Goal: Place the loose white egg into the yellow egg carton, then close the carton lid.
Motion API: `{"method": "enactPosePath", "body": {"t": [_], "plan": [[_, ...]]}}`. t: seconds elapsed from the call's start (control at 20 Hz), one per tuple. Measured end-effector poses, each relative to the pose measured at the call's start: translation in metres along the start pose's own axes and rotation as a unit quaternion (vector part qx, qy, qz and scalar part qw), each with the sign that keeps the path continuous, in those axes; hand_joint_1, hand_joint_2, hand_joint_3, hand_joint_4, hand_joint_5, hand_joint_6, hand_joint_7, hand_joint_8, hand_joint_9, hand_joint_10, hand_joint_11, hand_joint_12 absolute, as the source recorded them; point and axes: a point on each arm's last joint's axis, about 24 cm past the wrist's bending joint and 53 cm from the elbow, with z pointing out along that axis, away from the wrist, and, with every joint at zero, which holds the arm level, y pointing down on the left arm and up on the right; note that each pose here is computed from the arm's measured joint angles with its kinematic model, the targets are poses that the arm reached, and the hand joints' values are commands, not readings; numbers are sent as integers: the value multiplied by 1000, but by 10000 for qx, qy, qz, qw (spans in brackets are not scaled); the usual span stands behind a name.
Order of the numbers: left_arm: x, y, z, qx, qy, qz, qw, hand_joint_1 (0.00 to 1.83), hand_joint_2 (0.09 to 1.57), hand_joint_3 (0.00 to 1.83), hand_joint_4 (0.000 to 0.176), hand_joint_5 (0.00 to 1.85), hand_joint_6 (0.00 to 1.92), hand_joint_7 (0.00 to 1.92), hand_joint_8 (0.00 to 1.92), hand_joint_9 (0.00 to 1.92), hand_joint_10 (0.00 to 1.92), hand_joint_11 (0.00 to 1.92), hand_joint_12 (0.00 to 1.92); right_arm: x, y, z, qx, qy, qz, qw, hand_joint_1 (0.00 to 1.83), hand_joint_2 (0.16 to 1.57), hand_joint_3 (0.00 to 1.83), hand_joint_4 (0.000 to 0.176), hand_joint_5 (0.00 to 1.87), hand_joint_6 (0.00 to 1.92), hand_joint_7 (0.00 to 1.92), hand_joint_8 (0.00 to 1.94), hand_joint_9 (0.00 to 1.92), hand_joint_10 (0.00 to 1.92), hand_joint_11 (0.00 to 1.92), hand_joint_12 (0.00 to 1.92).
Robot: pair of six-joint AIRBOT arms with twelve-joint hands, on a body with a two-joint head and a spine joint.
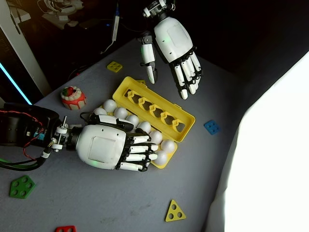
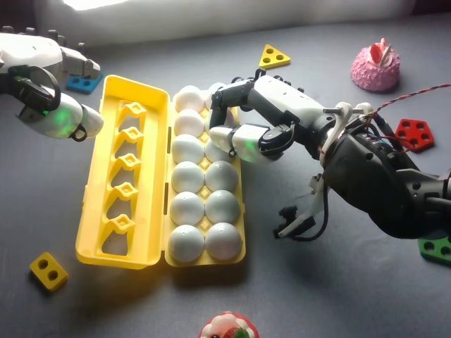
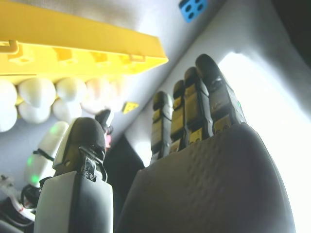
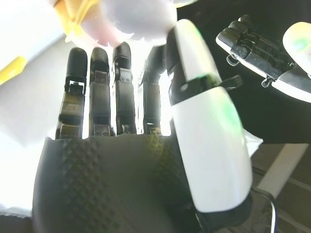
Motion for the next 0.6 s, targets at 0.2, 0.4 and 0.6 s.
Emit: {"method": "enactPosePath", "body": {"t": [0.2,0.4,0.6], "plan": [[-1,2,1,-19,4,-41,10000,468,1308,0,48,180,1,114,0,146,2,0,639,1,2,0,-33,34,-62,10000,649,1020,0,6,186,28,235,0,227,0,0,884],[-11,5,1,-105,-50,-301,9995,429,1320,4,46,188,1,133,2,157,3,0,632,-15,23,-5,-160,-18,-70,9998,473,943,0,7,84,0,146,0,178,0,0,938],[-12,15,7,-370,20,-1047,9938,499,1304,0,48,196,3,131,2,163,3,0,648,-34,40,-23,-291,-60,-365,9989,490,939,0,3,49,2,111,0,150,0,0,845]]}}
